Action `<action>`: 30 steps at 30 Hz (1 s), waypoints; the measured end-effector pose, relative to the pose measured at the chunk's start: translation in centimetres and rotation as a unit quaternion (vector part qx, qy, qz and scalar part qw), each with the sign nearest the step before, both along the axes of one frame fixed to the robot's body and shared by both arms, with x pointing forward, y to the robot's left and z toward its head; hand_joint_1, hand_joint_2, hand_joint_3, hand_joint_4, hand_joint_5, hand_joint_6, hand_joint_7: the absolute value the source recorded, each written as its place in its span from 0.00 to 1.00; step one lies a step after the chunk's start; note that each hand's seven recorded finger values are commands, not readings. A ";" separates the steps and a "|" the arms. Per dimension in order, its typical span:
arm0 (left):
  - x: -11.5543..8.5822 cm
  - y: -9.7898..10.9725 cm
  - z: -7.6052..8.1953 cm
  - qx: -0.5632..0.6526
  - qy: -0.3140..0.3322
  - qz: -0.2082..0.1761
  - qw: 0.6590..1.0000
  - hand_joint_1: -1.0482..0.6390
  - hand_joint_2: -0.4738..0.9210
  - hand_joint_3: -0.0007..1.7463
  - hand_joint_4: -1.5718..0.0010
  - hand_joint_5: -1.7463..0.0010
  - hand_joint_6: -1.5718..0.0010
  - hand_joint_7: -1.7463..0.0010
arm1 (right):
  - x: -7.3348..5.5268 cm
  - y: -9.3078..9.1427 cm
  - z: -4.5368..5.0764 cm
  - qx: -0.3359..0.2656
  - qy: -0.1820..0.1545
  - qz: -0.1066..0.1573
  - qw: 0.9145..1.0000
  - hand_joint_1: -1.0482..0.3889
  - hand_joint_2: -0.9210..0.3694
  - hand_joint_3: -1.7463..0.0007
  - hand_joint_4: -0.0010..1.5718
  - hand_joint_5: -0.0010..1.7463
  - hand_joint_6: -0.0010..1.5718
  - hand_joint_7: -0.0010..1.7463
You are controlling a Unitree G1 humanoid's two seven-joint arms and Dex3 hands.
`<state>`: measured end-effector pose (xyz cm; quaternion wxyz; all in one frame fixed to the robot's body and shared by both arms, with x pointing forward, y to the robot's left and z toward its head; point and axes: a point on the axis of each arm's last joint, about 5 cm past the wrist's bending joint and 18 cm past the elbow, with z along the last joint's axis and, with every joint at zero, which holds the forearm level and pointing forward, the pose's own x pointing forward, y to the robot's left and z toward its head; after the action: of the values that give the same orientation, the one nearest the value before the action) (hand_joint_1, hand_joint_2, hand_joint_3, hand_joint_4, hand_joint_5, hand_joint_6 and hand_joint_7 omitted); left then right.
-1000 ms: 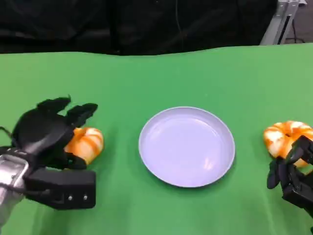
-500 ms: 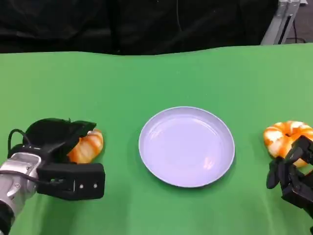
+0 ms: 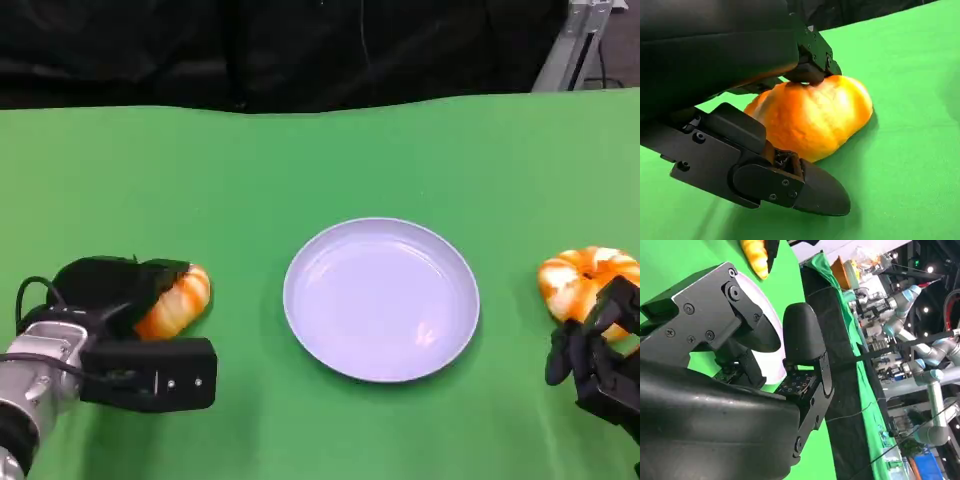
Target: Grasp the bread from the table and place it into the plate.
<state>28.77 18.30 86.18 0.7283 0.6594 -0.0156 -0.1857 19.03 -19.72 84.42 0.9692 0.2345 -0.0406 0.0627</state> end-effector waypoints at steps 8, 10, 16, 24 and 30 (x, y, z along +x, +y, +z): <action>0.1 -0.1 -0.1 -0.025 0.006 0.004 1.000 0.37 1.00 0.06 0.53 0.95 0.60 0.97 | 0.0 -0.1 -0.02 0.000 -0.002 0.000 1.000 0.71 0.41 0.16 0.58 1.00 0.48 0.96; 0.2 -0.2 0.0 -0.037 0.003 0.009 0.999 0.44 1.00 0.06 0.43 0.92 0.54 0.95 | 0.0 -0.1 -0.02 0.000 -0.002 0.000 1.000 0.71 0.40 0.16 0.58 1.00 0.49 0.96; 0.0 -0.3 -0.3 -0.076 -0.025 0.020 0.997 0.52 1.00 0.16 0.64 0.14 0.30 0.81 | 0.0 -0.1 -0.02 0.000 -0.002 -0.001 1.000 0.71 0.40 0.16 0.58 1.00 0.49 0.96; -0.2 -0.5 -0.4 -0.104 -0.035 0.020 0.994 0.53 1.00 0.18 0.65 0.00 0.70 0.01 | 0.0 -0.1 -0.02 0.000 -0.002 -0.001 1.000 0.72 0.39 0.15 0.58 1.00 0.49 0.96; -0.2 -0.6 -0.4 -0.117 -0.050 0.018 0.992 0.53 1.00 0.17 0.65 0.00 0.70 0.00 | 0.0 -0.1 0.00 0.000 -0.001 -0.003 1.000 0.71 0.40 0.15 0.58 1.00 0.49 0.96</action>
<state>28.55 17.74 85.77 0.8022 0.5781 -0.0619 -0.1357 18.99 -19.84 84.42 0.9695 0.2339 -0.0425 0.0602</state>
